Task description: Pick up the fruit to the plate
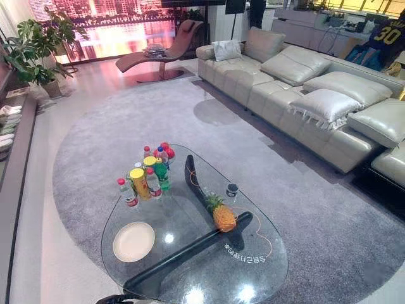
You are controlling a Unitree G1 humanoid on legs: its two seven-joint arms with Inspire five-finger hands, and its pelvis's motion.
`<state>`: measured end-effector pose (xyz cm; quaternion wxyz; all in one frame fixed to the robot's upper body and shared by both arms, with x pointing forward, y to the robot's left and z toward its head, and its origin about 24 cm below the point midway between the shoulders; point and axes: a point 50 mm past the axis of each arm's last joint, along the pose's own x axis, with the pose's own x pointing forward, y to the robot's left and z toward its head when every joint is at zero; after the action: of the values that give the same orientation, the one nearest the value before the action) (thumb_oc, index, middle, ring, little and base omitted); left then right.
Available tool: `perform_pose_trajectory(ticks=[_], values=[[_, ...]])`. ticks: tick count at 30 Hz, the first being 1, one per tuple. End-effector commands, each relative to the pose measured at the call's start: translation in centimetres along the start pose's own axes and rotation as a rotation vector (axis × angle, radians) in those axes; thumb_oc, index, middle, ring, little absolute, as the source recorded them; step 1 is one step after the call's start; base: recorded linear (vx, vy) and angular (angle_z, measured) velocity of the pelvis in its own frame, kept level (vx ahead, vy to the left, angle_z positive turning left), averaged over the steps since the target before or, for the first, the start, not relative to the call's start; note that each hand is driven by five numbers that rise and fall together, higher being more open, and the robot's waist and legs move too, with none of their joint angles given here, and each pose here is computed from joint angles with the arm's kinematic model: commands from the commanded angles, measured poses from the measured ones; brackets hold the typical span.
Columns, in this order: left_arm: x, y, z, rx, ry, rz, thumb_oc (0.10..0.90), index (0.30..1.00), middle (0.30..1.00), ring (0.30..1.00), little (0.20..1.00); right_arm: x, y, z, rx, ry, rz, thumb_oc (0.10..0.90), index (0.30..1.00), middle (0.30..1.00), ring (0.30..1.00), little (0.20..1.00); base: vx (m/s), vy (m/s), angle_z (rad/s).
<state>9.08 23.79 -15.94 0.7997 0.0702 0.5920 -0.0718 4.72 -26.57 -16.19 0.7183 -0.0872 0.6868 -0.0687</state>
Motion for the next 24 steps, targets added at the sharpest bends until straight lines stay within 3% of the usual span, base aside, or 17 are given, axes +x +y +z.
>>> perform_pose_trajectory(ticks=[1,24], values=[[0.03,0.72,0.86,0.028,0.026,0.006,0.800,0.900,0.900,0.900,0.900,-0.17,-0.58,1.39,0.013,-0.001,-0.028,0.800,0.900,0.900,0.900,0.900,-0.02,-0.003,-0.46],[0.02,0.58,0.46,0.007,0.019,0.013,0.800,0.900,0.900,0.900,0.900,-0.17,-0.80,1.16,0.037,-0.001,-0.037,0.800,0.900,0.900,0.900,0.900,0.00,0.000,0.00]])
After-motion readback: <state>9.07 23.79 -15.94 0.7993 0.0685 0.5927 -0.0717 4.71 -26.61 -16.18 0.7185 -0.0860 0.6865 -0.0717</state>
